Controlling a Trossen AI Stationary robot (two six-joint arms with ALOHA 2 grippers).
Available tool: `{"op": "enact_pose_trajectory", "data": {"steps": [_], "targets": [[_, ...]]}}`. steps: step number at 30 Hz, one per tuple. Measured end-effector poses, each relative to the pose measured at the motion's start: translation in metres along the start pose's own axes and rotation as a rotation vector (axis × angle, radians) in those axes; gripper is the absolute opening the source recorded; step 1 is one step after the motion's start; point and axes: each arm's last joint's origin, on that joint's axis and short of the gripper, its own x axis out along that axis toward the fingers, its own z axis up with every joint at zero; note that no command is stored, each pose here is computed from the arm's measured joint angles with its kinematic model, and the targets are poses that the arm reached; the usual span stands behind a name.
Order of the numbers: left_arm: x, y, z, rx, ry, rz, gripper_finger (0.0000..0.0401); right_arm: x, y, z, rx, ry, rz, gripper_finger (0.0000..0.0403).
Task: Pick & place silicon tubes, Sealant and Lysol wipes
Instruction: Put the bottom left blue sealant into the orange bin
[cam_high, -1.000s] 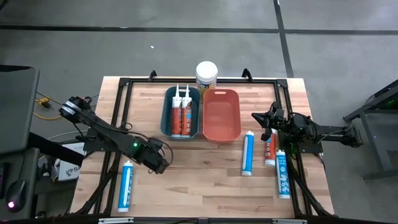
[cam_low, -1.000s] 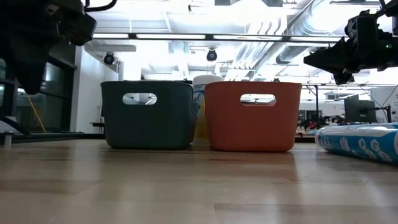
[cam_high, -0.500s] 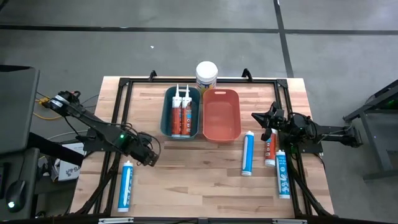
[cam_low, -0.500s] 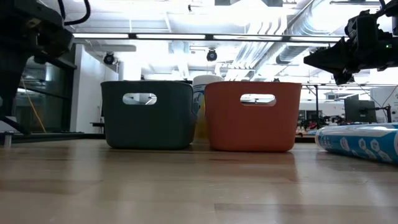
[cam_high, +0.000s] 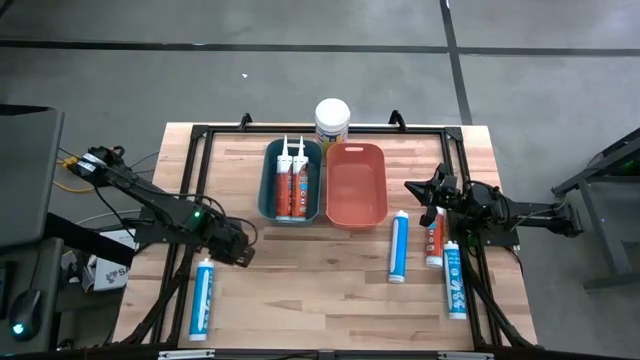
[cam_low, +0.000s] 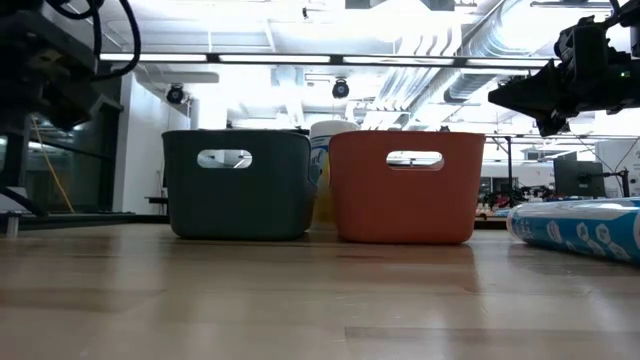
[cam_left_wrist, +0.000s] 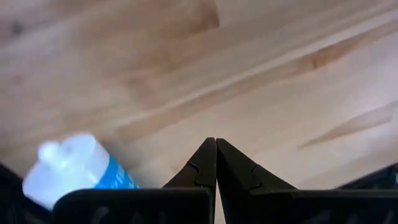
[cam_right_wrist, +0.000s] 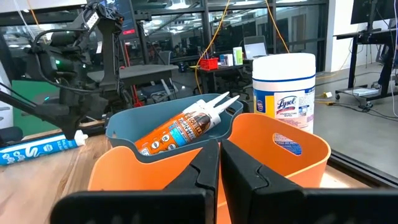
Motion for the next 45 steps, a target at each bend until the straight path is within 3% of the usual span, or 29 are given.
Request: {"op": "enact_pose_trajectory", "data": {"steps": [11, 17, 28, 38, 45], "targets": [[0.008, 0.006, -0.026, -0.104, 0.237, 0.134, 0.0, 0.0, 0.0, 0.0, 0.0, -0.001, 0.0, 0.0012], [0.009, 0.007, -0.03, -0.153, 0.206, 0.141, 0.0, 0.0, 0.0, 0.0, 0.001, -0.001, 0.0, 0.0012], [0.008, 0.013, -0.034, -0.27, 0.296, 0.246, 0.0, 0.0, 0.0, 0.0, 0.001, -0.001, 0.0, 0.0012], [0.03, 0.005, -0.058, -0.232, 0.352, 0.304, 0.0, 0.0, 0.0, 0.0, 0.0, 0.0, 0.0, 0.0012], [0.028, -0.014, -0.075, -0.224, 0.292, 0.235, 0.0, 0.0, 0.0, 0.0, -0.001, 0.002, 0.0, 0.0012]]}}
